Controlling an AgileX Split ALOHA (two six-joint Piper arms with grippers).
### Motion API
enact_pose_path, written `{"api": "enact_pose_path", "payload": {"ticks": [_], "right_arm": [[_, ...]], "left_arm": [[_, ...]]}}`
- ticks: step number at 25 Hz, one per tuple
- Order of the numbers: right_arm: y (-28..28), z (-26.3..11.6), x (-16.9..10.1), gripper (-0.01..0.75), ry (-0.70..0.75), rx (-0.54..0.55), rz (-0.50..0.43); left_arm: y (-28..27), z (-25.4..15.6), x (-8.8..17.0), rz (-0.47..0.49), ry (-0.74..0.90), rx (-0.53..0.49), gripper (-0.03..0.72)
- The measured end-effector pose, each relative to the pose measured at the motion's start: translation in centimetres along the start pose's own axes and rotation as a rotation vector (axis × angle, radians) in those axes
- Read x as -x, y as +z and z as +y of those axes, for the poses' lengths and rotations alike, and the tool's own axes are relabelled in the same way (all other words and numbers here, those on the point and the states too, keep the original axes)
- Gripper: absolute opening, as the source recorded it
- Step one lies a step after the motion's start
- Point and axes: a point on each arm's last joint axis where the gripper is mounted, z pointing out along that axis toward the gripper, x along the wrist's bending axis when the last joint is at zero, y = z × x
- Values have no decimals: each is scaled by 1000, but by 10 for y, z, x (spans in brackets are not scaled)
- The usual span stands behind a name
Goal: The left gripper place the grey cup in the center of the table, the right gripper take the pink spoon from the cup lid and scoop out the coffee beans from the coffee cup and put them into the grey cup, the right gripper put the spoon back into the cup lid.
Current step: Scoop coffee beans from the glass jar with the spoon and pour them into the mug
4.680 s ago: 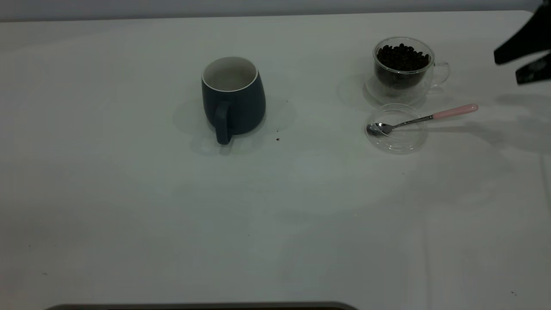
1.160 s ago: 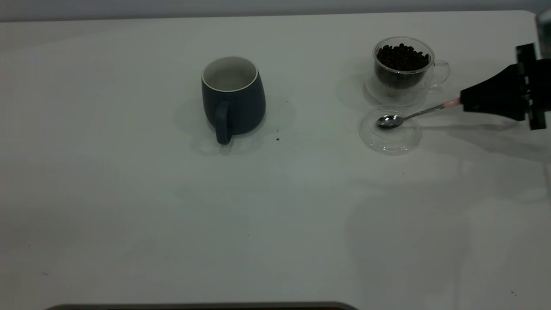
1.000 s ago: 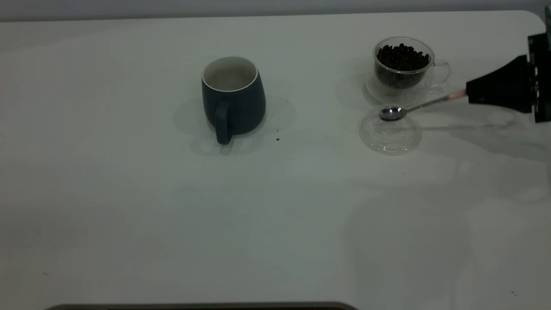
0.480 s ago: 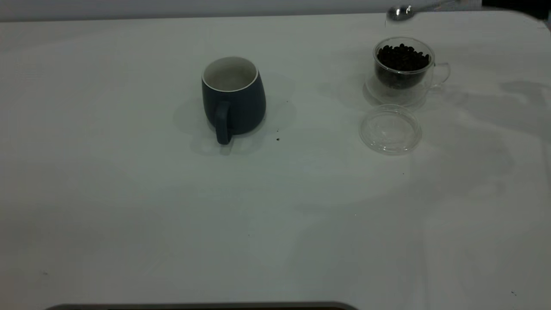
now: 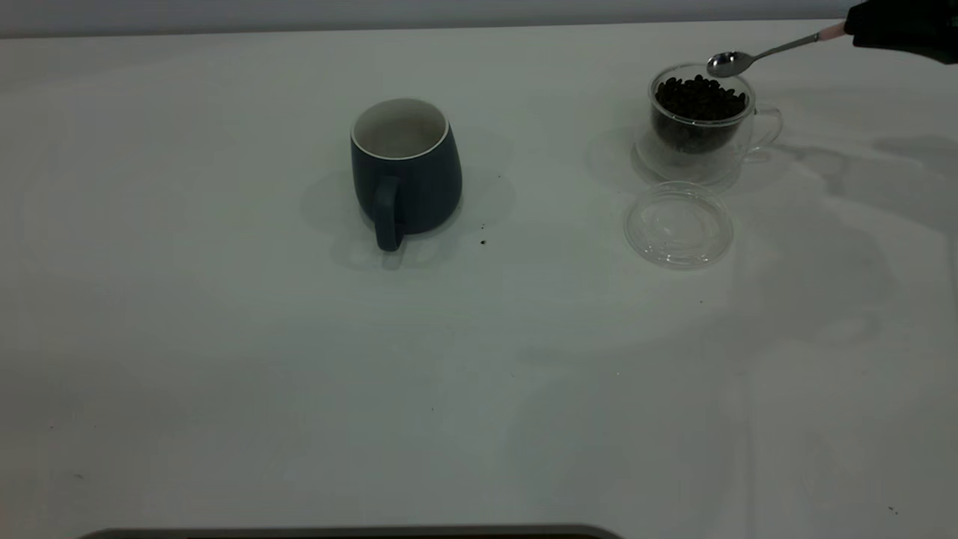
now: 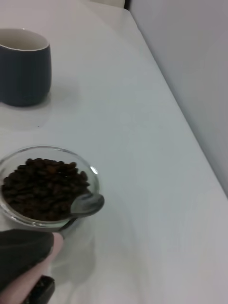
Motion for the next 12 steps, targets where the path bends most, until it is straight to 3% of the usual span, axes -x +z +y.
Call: {"api": "enact_pose_path", "payload": {"ticks": [12], "right_arm": [[11,-14,7,101,27,-55,15]], "left_arm": [[0,0,0,0,0,0,565]]}}
